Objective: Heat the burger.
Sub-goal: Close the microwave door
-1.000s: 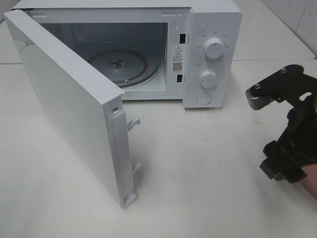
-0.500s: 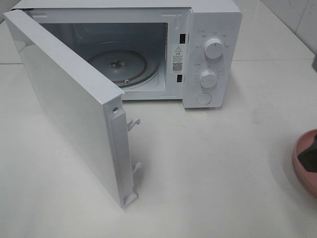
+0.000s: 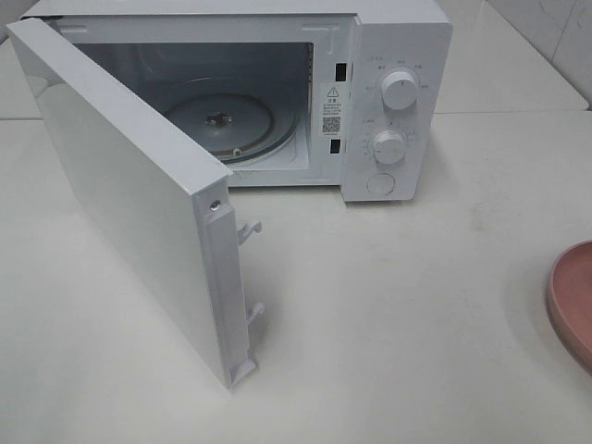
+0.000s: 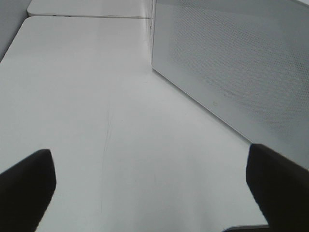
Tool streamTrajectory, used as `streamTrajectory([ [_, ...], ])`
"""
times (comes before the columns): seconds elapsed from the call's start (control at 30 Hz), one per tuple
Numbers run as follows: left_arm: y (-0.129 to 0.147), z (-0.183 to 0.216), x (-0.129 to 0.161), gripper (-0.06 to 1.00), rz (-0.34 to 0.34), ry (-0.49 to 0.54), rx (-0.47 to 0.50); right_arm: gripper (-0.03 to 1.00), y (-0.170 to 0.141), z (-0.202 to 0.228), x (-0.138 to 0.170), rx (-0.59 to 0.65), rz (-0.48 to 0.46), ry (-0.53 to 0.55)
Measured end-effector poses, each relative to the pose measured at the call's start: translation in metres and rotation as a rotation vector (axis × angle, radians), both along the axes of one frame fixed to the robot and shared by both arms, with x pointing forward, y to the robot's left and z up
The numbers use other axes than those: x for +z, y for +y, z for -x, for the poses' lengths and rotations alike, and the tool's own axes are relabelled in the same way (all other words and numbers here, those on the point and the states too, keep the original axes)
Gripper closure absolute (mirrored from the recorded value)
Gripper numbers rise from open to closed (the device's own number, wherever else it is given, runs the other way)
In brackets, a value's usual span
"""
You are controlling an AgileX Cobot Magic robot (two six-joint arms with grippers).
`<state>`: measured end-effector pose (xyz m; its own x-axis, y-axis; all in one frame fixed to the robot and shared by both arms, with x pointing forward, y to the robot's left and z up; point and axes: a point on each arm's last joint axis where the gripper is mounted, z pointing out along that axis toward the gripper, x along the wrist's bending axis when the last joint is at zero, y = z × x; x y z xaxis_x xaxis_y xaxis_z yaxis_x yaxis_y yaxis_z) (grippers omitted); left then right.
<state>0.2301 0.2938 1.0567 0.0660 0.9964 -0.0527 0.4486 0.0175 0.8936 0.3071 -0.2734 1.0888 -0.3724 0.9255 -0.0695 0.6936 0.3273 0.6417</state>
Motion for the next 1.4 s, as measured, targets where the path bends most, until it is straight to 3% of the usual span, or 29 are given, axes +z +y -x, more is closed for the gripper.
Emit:
streamTrajectory([
  [0.23, 0.000, 0.000, 0.000, -0.05, 0.000, 0.000, 0.000, 0.19, -0.018, 0.025, -0.013, -0.066, -0.040, -0.074],
  [0.63, 0.000, 0.000, 0.000, -0.05, 0.000, 0.000, 0.000, 0.20, -0.022, 0.051, -0.035, -0.208, -0.158, -0.187],
  [0.83, 0.000, 0.000, 0.000, -0.05, 0.000, 0.000, 0.000, 0.20, -0.024, 0.058, -0.039, -0.243, -0.158, -0.220],
  [1.07, 0.000, 0.000, 0.000, -0.05, 0.000, 0.000, 0.000, 0.20, -0.025, 0.076, -0.039, -0.296, -0.186, -0.338],
  [1.4, 0.000, 0.000, 0.000, -0.05, 0.000, 0.000, 0.000, 0.20, -0.025, 0.076, -0.039, -0.305, -0.186, -0.338],
])
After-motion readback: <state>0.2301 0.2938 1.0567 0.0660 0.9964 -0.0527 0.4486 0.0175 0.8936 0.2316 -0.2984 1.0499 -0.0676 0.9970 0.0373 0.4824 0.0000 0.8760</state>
